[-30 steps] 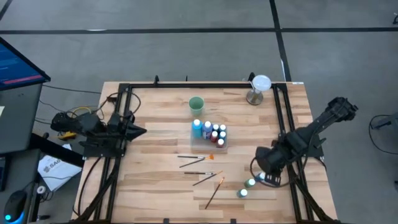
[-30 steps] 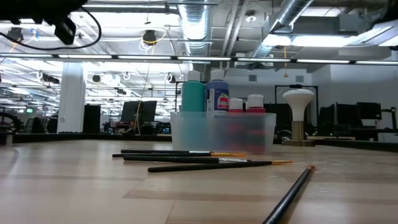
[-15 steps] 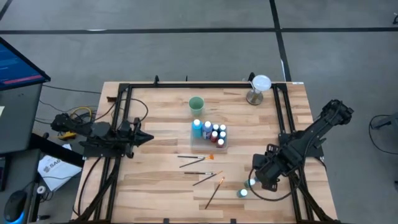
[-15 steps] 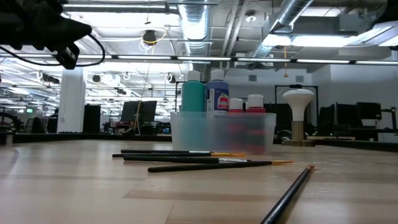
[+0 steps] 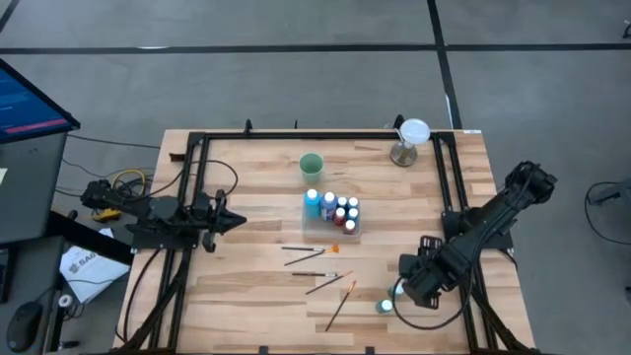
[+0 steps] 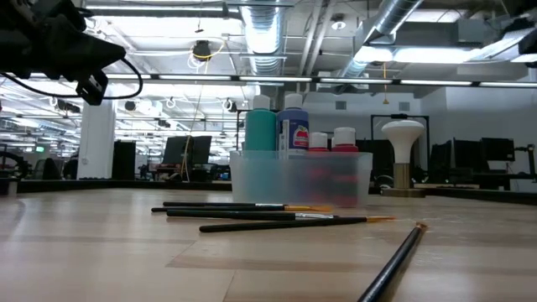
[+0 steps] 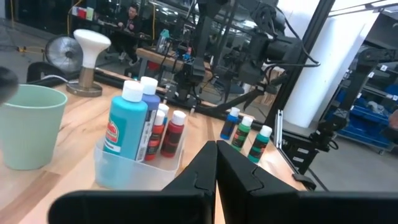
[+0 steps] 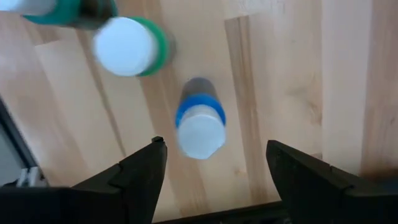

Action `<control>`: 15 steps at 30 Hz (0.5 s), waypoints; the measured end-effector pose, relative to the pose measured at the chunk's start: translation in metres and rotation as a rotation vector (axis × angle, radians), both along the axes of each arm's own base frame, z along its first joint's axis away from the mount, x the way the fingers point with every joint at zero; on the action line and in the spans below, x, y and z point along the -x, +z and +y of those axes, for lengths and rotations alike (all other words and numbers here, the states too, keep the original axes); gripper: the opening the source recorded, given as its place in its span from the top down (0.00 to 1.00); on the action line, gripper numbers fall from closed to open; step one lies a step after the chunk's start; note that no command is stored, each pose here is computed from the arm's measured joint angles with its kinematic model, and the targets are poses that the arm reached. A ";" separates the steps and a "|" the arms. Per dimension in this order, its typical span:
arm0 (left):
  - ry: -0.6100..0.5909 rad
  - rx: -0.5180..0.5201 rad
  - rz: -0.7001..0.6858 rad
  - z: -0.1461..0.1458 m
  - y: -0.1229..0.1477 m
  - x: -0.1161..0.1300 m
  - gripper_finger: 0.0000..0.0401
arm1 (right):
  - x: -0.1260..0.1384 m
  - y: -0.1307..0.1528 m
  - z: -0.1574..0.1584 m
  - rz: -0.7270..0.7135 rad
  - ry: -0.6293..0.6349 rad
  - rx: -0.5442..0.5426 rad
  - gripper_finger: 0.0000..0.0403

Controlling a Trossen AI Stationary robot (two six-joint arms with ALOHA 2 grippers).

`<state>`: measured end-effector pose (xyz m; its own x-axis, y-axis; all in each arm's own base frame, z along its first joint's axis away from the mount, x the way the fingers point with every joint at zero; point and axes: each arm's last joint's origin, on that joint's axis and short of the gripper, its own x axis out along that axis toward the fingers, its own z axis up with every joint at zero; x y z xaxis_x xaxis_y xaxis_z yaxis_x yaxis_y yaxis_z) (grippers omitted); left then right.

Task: Pick & Place Paint Supplies
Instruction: Put the blue paint bottle into the transparent bin

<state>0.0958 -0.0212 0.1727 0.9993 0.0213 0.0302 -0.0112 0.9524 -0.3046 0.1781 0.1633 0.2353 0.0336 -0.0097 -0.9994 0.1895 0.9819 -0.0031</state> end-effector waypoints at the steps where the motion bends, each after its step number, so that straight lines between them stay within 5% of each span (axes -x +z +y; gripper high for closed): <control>1: 0.006 0.000 -0.001 0.000 0.000 0.000 1.00 | 0.001 -0.002 -0.001 0.002 0.000 0.002 0.33; 15: 0.014 0.000 -0.005 0.000 0.000 0.000 1.00 | 0.001 -0.021 -0.002 -0.057 -0.017 -0.057 0.34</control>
